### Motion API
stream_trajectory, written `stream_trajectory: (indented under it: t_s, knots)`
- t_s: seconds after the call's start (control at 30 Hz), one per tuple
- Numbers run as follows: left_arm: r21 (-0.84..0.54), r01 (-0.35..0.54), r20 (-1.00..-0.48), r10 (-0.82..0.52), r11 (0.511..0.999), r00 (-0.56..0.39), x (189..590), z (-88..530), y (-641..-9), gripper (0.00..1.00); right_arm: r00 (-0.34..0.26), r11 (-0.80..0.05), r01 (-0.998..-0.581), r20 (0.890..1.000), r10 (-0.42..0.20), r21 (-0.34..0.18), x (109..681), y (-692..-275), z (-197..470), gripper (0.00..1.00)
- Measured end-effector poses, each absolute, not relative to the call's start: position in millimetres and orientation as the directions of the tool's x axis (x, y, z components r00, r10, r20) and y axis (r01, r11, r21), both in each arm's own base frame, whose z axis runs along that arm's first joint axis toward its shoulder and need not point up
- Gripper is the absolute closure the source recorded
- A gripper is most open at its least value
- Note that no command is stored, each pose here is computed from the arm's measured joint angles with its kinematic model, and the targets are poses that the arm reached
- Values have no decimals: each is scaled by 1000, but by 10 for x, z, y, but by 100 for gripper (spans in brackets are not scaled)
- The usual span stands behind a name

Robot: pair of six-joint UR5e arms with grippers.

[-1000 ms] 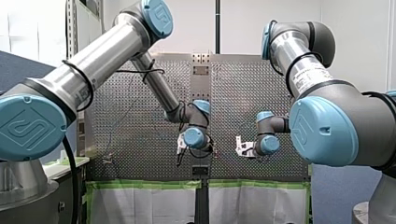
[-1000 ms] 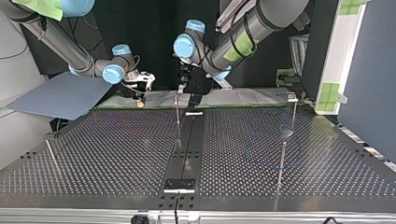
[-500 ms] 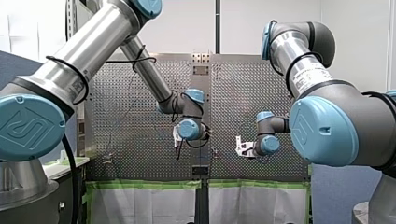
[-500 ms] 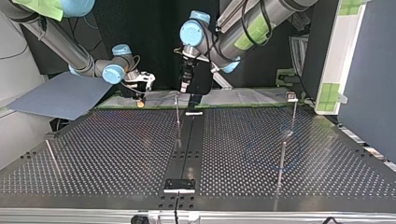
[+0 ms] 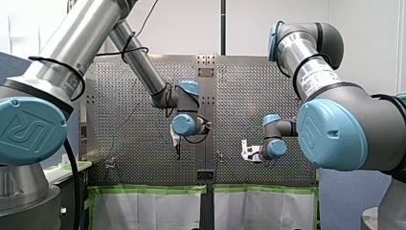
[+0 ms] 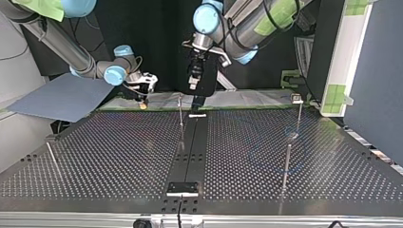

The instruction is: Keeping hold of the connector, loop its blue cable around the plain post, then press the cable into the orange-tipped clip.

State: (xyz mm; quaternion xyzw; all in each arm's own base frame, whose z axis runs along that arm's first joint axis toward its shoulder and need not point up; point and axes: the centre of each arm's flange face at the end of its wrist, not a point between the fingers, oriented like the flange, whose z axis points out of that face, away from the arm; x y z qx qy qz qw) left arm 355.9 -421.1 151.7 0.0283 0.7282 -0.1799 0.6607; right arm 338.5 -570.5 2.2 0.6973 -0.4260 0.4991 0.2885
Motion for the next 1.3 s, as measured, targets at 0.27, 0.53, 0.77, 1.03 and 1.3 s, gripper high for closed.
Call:
stream_trajectory:
  t_s: [0.27, 0.53, 0.77, 1.03, 1.3]
  knots:
    - [-208, 253, -976, -182, 945, -121, 3278, 1664, -3974, 0, 141, -448, -894, 949, -282, -1, 3313, -5788, 317, 100]
    - [-208, 243, -976, -182, 947, -123, 3051, 1761, -3776, 0, 143, -451, -892, 960, -241, 20, 3336, -5813, 773, 100]
    - [-207, 215, -976, -186, 954, -114, 2850, 1847, -3543, 0, 143, -453, -891, 965, -219, 29, 3324, -5768, 985, 100]
    - [-213, 214, -976, -195, 953, -102, 2695, 1906, -3395, 0, 127, -477, -879, 967, -220, 7, 3383, -5692, 955, 100]
    - [-213, 213, -975, -195, 953, -101, 2687, 1908, -3386, 0, 126, -479, -878, 967, -220, 6, 3388, -5688, 954, 100]
